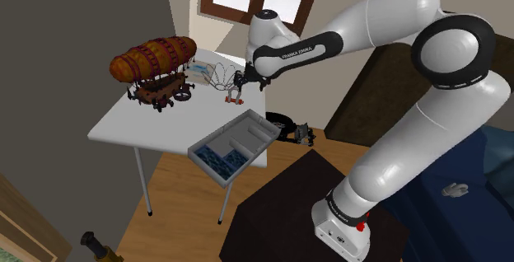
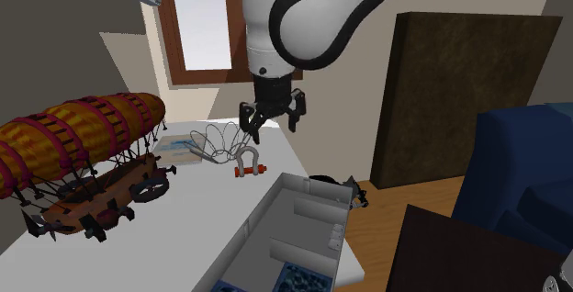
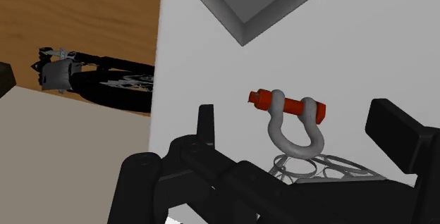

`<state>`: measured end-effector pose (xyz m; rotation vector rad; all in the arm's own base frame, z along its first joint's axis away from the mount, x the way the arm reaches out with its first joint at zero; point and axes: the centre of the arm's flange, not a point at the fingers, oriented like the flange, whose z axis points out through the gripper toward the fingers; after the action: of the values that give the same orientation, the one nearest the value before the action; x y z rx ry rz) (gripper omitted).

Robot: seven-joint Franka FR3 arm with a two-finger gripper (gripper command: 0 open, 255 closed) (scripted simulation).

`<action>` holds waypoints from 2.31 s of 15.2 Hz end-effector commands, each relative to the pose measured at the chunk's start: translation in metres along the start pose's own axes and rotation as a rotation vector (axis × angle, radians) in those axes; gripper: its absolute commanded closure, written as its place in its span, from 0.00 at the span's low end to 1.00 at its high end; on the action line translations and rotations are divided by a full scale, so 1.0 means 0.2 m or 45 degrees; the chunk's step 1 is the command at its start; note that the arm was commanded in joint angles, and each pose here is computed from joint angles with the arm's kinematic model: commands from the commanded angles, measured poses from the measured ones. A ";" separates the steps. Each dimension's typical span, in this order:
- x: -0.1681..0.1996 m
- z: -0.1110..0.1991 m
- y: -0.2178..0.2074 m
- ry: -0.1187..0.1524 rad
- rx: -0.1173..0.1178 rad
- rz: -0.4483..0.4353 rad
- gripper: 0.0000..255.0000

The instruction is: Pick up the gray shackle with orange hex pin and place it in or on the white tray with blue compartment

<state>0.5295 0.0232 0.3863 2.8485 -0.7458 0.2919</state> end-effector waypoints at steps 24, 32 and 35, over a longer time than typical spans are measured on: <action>0.44 0.61 -0.27 0.124 -0.053 0.220 0.00; 0.44 0.61 -0.27 0.123 -0.053 0.220 1.00; 0.44 0.61 -0.27 0.124 -0.053 0.220 1.00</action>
<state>0.6494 0.0007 0.2834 2.7132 -0.9674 0.4312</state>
